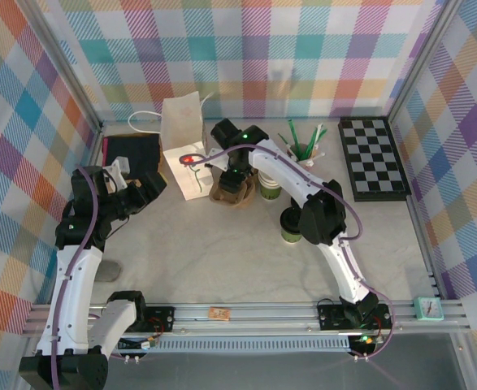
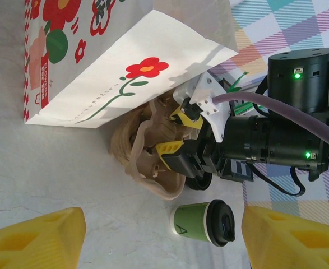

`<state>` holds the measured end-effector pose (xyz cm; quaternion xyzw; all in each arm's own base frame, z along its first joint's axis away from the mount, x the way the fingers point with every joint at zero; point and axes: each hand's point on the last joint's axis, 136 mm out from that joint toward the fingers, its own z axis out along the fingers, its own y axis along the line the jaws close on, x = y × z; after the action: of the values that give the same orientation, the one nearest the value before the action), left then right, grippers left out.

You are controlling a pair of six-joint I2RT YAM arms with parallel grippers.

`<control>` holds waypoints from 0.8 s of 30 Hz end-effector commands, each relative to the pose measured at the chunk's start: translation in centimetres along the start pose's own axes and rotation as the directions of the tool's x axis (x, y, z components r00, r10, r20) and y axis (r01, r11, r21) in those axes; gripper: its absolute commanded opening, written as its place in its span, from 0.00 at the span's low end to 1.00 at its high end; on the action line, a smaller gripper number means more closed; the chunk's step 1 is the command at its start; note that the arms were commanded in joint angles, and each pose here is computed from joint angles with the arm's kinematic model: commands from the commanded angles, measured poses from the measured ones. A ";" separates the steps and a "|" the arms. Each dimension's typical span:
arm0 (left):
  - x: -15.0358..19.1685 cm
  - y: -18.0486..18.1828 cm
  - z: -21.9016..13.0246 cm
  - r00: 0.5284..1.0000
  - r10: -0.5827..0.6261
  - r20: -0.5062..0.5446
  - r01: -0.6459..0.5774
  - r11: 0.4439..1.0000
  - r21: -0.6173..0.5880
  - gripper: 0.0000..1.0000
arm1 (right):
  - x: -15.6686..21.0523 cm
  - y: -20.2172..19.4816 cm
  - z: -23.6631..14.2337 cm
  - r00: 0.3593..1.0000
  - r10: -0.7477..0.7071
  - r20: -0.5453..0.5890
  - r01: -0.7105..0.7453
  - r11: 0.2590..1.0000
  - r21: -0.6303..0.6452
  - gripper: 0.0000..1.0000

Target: Pack the takeout coffee

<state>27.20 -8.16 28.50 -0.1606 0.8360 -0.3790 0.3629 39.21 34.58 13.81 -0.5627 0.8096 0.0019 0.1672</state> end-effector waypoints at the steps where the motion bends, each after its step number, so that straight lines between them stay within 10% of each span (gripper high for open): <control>1: -0.2 -0.3 -0.5 1.000 0.011 0.006 -0.011 1.000 0.006 0.74 | -0.2 0.3 1.0 1.000 -0.023 -0.009 0.023 1.000 -0.012 0.63; 8: -0.2 -0.2 -0.3 1.000 0.009 0.004 -0.009 1.000 0.008 0.74 | -0.3 -0.4 0.0 1.000 -0.025 0.000 0.025 0.999 0.023 0.65; 24: -0.2 -0.4 -0.5 1.000 0.014 0.008 -0.014 1.000 0.010 0.74 | 0.0 0.4 -0.3 1.000 -0.016 -0.008 0.016 1.000 -0.011 0.37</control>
<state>27.20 -8.17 28.52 -0.1602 0.8359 -0.3793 0.3630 39.51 34.44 12.85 -0.5687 0.8067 -0.0089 0.1605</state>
